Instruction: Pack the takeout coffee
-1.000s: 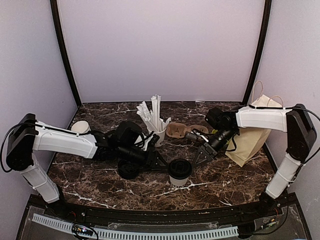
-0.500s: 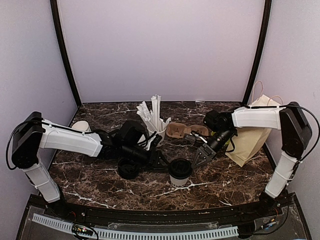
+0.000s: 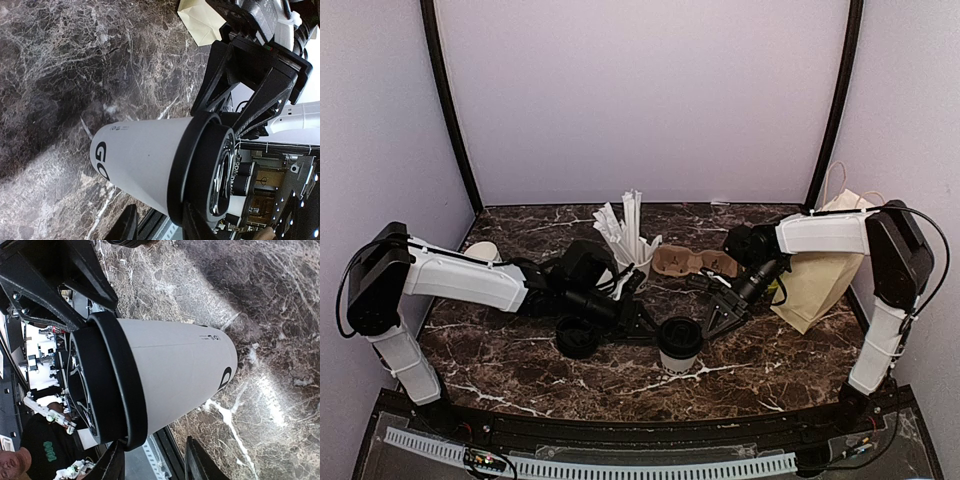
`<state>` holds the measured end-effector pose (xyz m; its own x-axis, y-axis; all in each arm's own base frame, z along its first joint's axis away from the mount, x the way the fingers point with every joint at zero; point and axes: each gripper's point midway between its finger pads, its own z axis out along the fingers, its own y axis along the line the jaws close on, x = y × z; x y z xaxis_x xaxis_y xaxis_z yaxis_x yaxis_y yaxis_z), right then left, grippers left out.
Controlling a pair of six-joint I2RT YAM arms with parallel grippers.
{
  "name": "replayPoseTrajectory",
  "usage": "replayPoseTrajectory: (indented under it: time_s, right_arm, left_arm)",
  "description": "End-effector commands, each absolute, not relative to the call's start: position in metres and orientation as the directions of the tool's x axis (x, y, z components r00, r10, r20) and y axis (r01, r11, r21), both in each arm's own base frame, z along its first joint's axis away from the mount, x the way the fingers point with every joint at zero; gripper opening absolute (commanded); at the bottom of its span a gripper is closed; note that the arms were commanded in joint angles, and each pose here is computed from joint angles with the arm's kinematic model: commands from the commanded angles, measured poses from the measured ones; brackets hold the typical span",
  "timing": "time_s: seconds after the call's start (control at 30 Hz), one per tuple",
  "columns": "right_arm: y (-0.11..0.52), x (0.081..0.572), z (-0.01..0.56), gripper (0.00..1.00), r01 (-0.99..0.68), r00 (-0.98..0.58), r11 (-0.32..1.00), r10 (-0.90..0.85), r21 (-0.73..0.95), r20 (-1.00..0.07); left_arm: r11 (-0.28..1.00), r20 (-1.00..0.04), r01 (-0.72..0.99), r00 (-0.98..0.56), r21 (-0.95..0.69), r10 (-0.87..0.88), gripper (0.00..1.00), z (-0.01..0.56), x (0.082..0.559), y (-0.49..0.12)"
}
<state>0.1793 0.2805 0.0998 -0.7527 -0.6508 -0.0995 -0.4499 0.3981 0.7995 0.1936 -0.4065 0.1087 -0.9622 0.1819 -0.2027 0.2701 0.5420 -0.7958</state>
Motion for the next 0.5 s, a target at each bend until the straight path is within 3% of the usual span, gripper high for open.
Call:
replayPoseTrajectory:
  time_s: [0.0, 0.23, 0.47]
  right_arm:
    - [0.252, 0.215, 0.023, 0.39, -0.601, -0.722, 0.587, -0.689, 0.543, -0.054]
    - [0.283, 0.207, 0.096, 0.41, -0.647, -0.665, 0.363, -0.698, 0.671, -0.264]
    - [0.287, 0.201, 0.129, 0.48, -0.685, -0.628, 0.281, -0.696, 0.672, -0.349]
  left_arm:
    - [0.71, -0.07, 0.176, -0.982, -0.682, 0.176, 0.32, 0.049, 0.185, -0.373]
    - [0.615, -0.211, 0.299, -0.954, -0.73, 0.213, 0.32, 0.092, 0.193, -0.388]
    - [0.476, -0.374, 0.428, -0.904, -0.768, 0.21, 0.37, 0.155, 0.196, -0.399]
